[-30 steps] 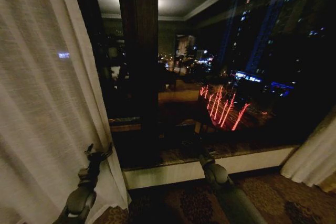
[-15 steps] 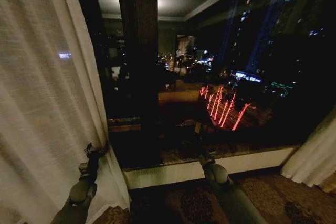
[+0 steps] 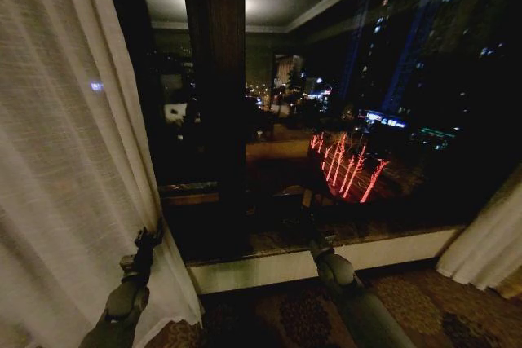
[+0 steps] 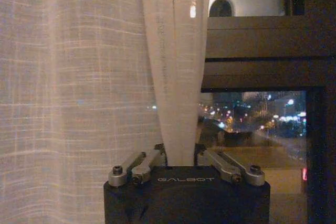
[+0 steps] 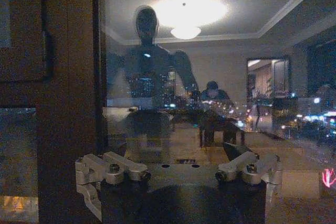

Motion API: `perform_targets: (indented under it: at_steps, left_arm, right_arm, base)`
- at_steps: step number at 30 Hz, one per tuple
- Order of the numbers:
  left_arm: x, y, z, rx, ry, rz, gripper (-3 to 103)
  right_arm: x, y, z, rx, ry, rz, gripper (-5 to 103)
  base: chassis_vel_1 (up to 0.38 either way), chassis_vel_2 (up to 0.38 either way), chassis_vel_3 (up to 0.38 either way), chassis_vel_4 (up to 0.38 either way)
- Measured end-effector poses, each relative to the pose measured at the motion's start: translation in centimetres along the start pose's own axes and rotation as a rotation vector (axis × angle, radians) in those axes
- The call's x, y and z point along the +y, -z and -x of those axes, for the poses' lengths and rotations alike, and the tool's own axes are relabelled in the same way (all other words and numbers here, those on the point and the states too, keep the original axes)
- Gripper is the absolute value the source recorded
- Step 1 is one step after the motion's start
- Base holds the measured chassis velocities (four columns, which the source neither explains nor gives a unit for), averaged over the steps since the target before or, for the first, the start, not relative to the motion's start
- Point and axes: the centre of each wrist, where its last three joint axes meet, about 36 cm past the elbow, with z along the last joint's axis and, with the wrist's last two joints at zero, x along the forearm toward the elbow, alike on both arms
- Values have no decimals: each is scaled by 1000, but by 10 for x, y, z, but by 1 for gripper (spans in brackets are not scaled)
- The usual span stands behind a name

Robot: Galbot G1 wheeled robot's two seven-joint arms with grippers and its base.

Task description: Open the curtains by pulling them apart, changing their state from closed to fully open.

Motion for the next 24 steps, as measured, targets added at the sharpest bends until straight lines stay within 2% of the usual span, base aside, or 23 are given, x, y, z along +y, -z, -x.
perform_targets:
  at_steps: [1,2,3,5,6,8,24]
  left_arm:
    - [0,0,0,0,0,1,23]
    - [1,0,-2,2,4,4,12]
    - [1,1,-2,2,6,4,8]
    - [1,1,-2,2,8,5,8]
    - [2,1,-2,2,10,5,3]
    - [4,2,-3,1,15,6,0]
    - [7,2,-3,1,44,4,0]
  right_arm:
    - [0,0,0,0,0,0,100]
    - [0,0,0,0,0,0,100]
    - [0,0,0,0,0,0,100]
    - [0,0,0,0,0,0,100]
    - [0,0,0,0,0,0,100]
    - [0,0,0,0,0,0,100]
    - [0,0,0,0,0,0,100]
  base:
    - [0,0,0,0]
    - [0,0,0,0]
    - [0,0,0,0]
    - [0,0,0,0]
    - [0,0,0,0]
    - [0,0,0,0]
    - [2,2,-3,-2]
